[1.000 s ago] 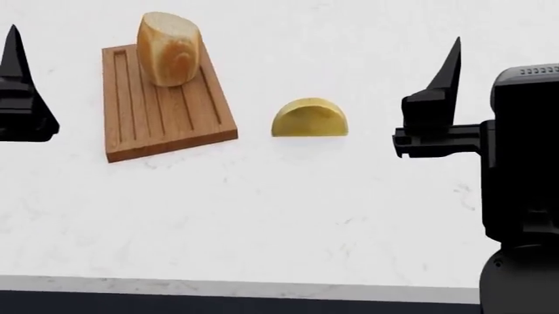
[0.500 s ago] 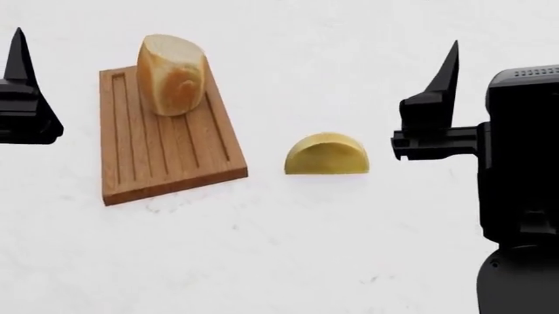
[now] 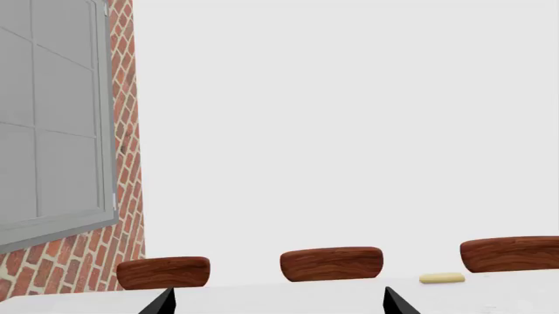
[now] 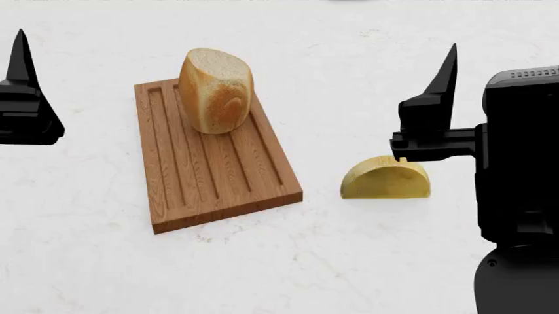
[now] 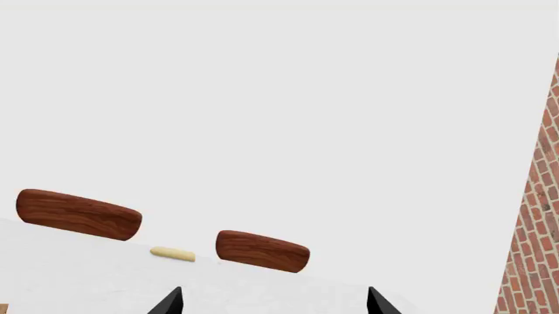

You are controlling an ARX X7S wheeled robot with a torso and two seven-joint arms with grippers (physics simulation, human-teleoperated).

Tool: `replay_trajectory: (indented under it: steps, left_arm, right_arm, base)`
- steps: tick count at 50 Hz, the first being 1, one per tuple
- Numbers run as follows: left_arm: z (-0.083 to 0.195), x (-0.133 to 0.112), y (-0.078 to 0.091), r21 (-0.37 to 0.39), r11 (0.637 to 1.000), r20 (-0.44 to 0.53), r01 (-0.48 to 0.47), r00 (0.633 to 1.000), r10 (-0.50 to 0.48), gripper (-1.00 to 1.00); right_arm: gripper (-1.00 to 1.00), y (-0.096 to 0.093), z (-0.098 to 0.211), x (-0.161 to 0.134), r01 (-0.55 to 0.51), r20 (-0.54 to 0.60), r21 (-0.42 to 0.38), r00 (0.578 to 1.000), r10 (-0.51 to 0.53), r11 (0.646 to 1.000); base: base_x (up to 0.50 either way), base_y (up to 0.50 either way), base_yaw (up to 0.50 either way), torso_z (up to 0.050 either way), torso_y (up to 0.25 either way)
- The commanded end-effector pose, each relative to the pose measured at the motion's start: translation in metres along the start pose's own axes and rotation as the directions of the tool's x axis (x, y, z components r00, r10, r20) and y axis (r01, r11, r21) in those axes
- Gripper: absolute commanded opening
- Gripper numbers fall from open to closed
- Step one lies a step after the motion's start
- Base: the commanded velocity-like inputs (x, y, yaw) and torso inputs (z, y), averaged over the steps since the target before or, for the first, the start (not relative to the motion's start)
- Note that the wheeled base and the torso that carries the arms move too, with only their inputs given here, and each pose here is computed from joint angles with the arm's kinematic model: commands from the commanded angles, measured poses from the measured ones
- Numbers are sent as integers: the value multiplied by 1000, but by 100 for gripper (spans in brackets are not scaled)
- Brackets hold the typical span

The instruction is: Pick up the wedge of cheese and place it on the slice of bread to prepare a simple cheese on bread dish.

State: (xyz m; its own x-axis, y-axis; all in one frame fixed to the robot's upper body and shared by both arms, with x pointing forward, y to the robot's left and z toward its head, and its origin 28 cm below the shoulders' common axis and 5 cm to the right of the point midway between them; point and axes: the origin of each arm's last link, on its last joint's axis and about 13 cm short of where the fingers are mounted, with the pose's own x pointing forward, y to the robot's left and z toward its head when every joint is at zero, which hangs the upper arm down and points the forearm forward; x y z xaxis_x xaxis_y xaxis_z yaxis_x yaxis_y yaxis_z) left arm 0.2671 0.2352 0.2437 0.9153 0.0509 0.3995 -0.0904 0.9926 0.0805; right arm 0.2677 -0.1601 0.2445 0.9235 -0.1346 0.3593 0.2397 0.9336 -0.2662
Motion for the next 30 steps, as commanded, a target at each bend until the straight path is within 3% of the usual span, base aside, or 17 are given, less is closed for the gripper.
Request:
replay_trajectory:
  steps: [1, 7, 30]
  left_arm:
    - [-1, 0, 0, 1, 1000, -2, 2, 1000, -2, 100]
    - [-2, -1, -1, 0, 1000, -5, 4, 1000, -4, 100]
    - [-4, 1, -2, -2, 1000, -9, 10, 1000, -10, 100]
  right_arm:
    - [100, 0, -1, -1, 3, -3, 0, 1000, -3, 1000]
    - [100, 0, -1, -1, 0, -3, 0, 1000, 0, 1000]
    - [100, -2, -4, -1, 12, -16, 15, 1000, -11, 1000]
  base:
    - [141, 223, 0, 0, 0]
    - [140, 194, 0, 0, 0]
    - [152, 2, 0, 0, 0]
